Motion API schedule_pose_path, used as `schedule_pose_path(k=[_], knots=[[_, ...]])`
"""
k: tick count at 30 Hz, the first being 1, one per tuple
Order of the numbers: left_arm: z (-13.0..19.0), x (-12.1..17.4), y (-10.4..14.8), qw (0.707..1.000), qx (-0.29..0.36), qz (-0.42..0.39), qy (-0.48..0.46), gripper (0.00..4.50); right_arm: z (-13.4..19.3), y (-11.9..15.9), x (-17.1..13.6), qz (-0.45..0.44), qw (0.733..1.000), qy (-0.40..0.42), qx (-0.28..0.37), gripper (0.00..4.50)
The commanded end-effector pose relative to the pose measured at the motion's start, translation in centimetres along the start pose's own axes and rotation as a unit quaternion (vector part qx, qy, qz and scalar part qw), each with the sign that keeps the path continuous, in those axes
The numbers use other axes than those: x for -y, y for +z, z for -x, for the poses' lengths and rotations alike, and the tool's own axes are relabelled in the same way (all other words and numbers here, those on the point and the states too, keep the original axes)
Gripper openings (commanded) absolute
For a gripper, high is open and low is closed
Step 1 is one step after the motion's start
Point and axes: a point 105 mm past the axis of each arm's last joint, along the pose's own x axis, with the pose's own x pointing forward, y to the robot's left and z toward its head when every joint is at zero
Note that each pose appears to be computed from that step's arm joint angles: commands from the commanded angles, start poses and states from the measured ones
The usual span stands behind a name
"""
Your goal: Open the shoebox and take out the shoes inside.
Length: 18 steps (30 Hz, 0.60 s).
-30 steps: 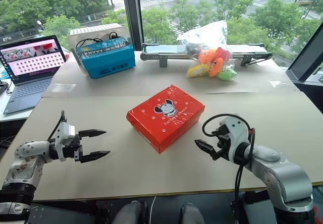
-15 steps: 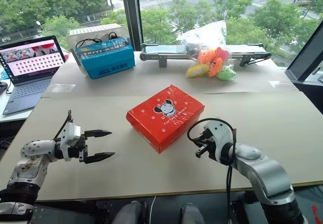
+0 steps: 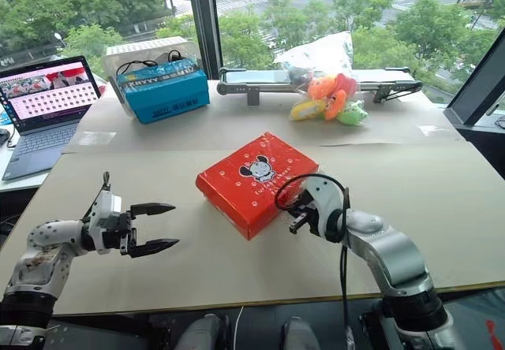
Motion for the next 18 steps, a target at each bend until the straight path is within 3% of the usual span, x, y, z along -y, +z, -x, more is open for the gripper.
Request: schedule_pose_path(k=[1, 10, 18], knots=[[0.4, -0.2, 1.2, 1.000, 0.009, -0.021, 0.008, 4.50, -0.1, 1.3, -0.2, 0.018, 1.000, 0.002, 0.016, 0.07], [0.5, 0.0, 1.3, 1.000, 0.007, -0.021, 0.014, 4.50, 0.0, 3.5, -1.1, 0.018, 0.999, 0.024, 0.045, 0.07], [0.5, 0.2, 1.4, 1.000, 0.013, -0.021, 0.017, 4.50, 0.8, 9.4, -2.2, 0.045, 0.991, 0.073, 0.106, 0.07]])
